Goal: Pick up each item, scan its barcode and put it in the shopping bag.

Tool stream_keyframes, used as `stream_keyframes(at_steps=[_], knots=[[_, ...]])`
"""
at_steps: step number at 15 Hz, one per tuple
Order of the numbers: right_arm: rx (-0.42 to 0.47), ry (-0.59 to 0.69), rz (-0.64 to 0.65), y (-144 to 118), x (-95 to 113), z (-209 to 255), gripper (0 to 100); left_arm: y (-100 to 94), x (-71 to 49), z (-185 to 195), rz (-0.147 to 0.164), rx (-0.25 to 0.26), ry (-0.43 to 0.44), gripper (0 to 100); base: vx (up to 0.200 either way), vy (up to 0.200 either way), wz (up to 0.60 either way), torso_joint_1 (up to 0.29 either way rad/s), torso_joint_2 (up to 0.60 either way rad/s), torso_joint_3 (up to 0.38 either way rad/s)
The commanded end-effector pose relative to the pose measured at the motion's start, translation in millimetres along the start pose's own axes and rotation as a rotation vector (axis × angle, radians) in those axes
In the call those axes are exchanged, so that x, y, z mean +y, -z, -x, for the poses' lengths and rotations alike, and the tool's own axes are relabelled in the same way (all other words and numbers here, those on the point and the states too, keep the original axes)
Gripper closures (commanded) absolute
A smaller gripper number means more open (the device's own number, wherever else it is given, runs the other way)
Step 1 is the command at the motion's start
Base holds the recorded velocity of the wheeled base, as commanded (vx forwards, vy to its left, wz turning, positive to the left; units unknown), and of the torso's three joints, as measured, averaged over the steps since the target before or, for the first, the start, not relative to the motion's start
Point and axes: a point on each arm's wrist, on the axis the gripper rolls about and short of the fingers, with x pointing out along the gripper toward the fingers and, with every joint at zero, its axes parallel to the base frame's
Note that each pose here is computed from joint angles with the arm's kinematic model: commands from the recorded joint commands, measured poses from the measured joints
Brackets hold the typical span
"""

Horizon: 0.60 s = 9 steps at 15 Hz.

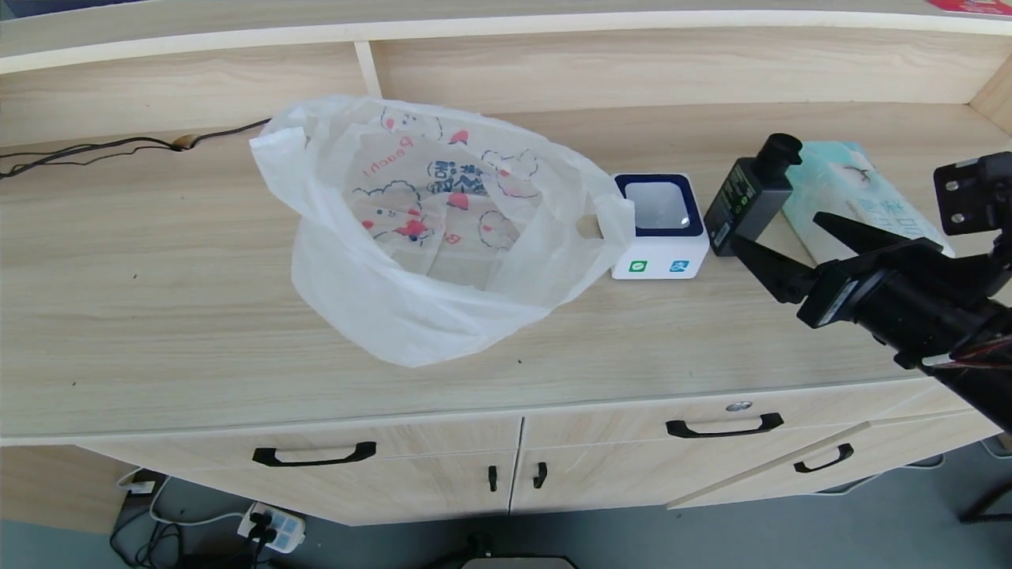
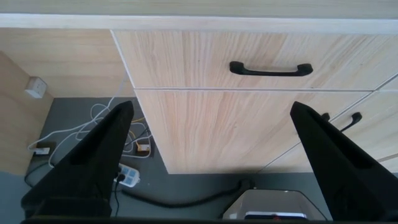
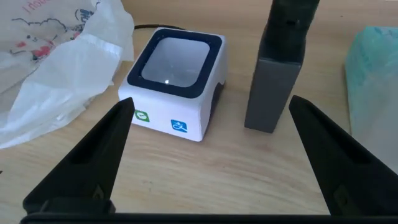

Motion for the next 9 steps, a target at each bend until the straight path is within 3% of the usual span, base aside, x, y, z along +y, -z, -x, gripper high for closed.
stream_keyframes(at_steps=[1, 9], knots=[[0.012, 0.016, 0.002, 4, -4, -4, 0, -0.1, 0.0, 0, 0.0, 0.0, 0.001, 0, 0.0, 0.0, 0.0, 0.0, 0.0, 0.0], [0.021, 0.071, -0.004, 14, -23, -44, 0, -0.2, 0.0, 0, -0.005, -0.002, 0.001, 0, 0.0, 0.0, 0.0, 0.0, 0.0, 0.0]])
